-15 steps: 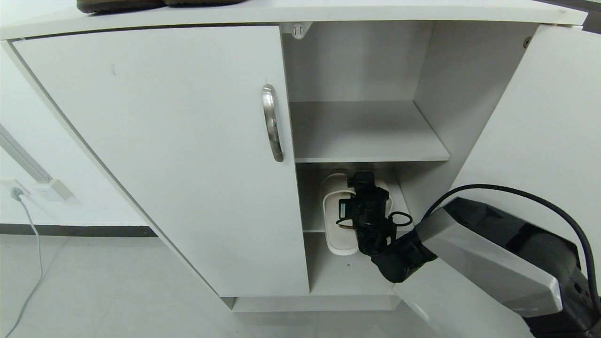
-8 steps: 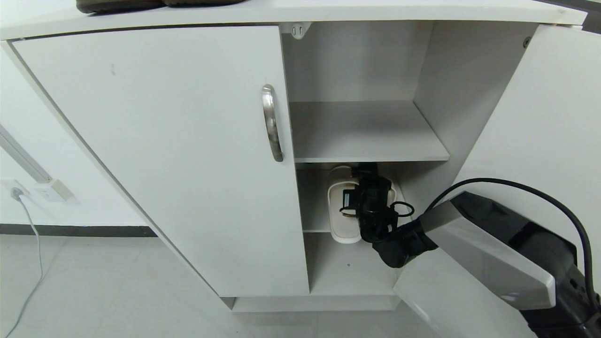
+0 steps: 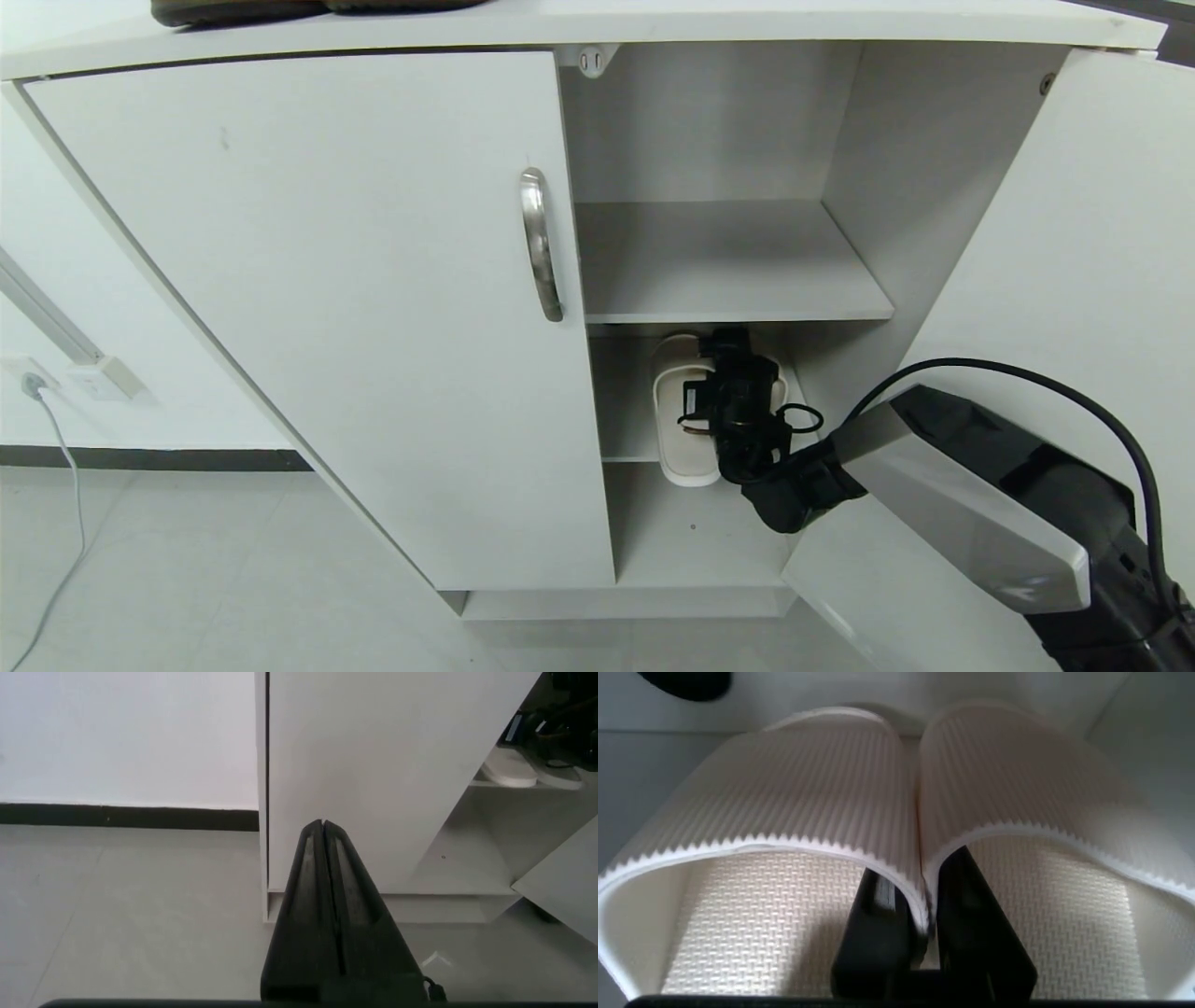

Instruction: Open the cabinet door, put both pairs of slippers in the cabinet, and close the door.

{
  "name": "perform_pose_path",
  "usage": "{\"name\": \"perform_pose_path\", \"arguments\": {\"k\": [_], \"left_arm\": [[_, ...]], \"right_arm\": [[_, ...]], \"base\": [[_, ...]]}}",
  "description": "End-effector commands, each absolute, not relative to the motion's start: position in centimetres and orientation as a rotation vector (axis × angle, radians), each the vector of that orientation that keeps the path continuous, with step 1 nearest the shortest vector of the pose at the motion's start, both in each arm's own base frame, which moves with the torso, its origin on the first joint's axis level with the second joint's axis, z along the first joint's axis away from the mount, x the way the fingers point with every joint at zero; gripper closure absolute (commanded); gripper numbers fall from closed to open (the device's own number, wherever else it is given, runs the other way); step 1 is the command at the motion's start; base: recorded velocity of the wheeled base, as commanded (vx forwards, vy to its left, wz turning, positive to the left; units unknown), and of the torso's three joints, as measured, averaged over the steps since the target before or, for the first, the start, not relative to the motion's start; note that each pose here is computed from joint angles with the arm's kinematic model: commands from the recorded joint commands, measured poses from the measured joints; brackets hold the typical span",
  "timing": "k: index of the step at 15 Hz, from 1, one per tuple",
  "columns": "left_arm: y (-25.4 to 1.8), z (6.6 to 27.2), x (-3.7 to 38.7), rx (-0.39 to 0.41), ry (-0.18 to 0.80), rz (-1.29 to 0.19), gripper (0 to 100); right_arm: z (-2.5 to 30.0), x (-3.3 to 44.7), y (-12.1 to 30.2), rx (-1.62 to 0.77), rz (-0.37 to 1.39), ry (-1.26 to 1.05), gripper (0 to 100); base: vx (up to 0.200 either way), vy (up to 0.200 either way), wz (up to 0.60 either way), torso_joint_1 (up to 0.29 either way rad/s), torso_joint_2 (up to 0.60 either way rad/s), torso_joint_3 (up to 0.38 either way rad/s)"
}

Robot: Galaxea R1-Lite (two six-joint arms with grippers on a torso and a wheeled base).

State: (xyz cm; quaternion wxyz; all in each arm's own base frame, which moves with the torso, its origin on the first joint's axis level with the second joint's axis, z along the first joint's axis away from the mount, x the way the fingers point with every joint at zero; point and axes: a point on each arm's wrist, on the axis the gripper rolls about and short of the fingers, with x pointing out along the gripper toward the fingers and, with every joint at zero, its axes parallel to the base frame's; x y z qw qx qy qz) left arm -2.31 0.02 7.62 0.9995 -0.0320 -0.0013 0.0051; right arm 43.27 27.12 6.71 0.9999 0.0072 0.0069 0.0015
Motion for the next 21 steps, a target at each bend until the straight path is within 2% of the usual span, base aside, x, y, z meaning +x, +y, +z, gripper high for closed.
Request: {"name": "perform_pose_path", "arguments": {"k": [1, 7, 8, 16, 21], "left_arm": [[0.0, 7.6, -2.3, -0.066, -0.003, 0.011, 100], [0.0, 7.6, -2.3, -0.066, -0.003, 0.011, 100], [0.0, 7.6, -2.3, -0.066, -0.003, 0.011, 100], [0.0, 7.6, -2.3, -0.068, -0.002, 0.011, 100], [0.0, 7.6, -2.3, -0.067, -0.002, 0.009, 100]], "right_arm": [[6.4, 43.3, 27.2, 0.011, 0.003, 0.018, 100], [6.0, 43.3, 27.2, 0.007, 0.003, 0.024, 100], [5.9, 43.3, 27.2, 0.006, 0.003, 0.026, 0], [5.8, 41.7, 26.7, -0.017, 0.009, 0.057, 0], [8.8, 36.8, 25.2, 0.006, 0.044, 0.021, 0]], "base": [[0.000, 0.000, 0.00, 0.000, 0.00, 0.000], [0.000, 0.000, 0.00, 0.000, 0.00, 0.000], [0.000, 0.000, 0.00, 0.000, 0.00, 0.000], [0.000, 0.000, 0.00, 0.000, 0.00, 0.000], [0.000, 0.000, 0.00, 0.000, 0.00, 0.000]]}}
